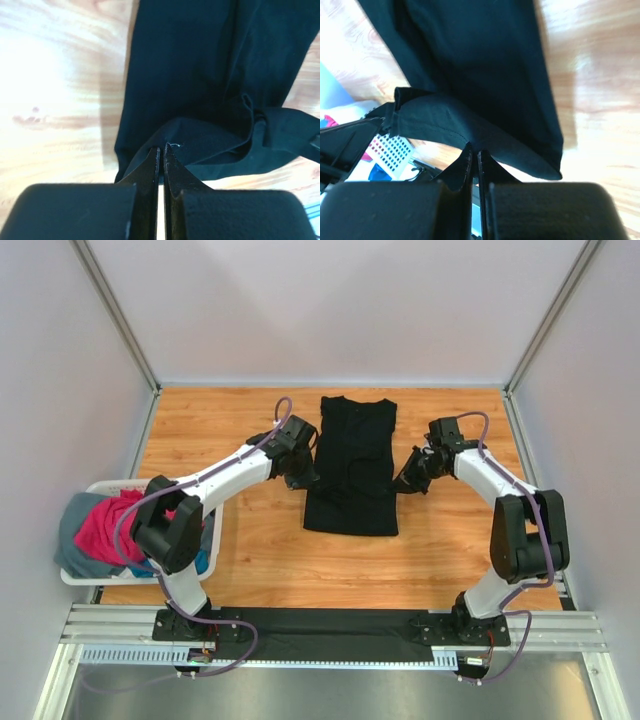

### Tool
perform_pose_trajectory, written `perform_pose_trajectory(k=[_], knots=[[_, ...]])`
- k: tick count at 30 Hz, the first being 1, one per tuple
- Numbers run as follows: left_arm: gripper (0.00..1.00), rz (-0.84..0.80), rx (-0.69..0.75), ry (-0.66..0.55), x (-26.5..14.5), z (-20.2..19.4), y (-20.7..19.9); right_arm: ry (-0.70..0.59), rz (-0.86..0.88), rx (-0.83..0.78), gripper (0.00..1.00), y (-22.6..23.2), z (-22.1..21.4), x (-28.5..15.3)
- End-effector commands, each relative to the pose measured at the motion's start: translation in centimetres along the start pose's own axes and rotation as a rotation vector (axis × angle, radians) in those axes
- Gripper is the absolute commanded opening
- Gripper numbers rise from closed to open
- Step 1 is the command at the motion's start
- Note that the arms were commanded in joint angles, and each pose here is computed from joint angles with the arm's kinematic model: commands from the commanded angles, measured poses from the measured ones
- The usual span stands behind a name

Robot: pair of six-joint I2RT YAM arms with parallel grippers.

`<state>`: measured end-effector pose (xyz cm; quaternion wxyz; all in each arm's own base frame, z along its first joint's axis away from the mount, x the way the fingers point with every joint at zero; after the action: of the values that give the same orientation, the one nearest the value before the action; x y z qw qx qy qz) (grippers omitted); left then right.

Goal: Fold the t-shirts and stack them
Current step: Fold the tshirt

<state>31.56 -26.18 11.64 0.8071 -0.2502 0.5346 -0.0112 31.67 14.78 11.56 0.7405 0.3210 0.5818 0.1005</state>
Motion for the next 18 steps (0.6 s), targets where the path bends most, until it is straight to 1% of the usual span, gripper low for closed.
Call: perform_pose_trajectory(k=[1,8,18], knots=[[0.00,-0.063,0.035,-0.011,-0.6,1.7,-1.8,-0.057,0.031,-0.026,0.00,0.7,2.6,0.1],[0.00,-0.061,0.041,-0.008,0.8,3.0,-2.6,-0.060,0.025,-0.010,0.00,0.1,4.6,0.9],[0.00,-0.036,0.033,-0.007,2.8,4.7,-1.7,-0.043,0.020,-0.021,0.00,-0.7,6.4,2.2]])
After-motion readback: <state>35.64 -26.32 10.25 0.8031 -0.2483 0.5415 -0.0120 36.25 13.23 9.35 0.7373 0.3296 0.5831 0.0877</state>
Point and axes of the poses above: each gripper's point midway between its finger pads, its own x axis out along the fingers, its own y axis along the line the jaws close on, z = x × y, the point moved 2 cm from there along -x, back along the fingers, and after that the axes turned 9 degrees about -x, right-handed, at the moved point
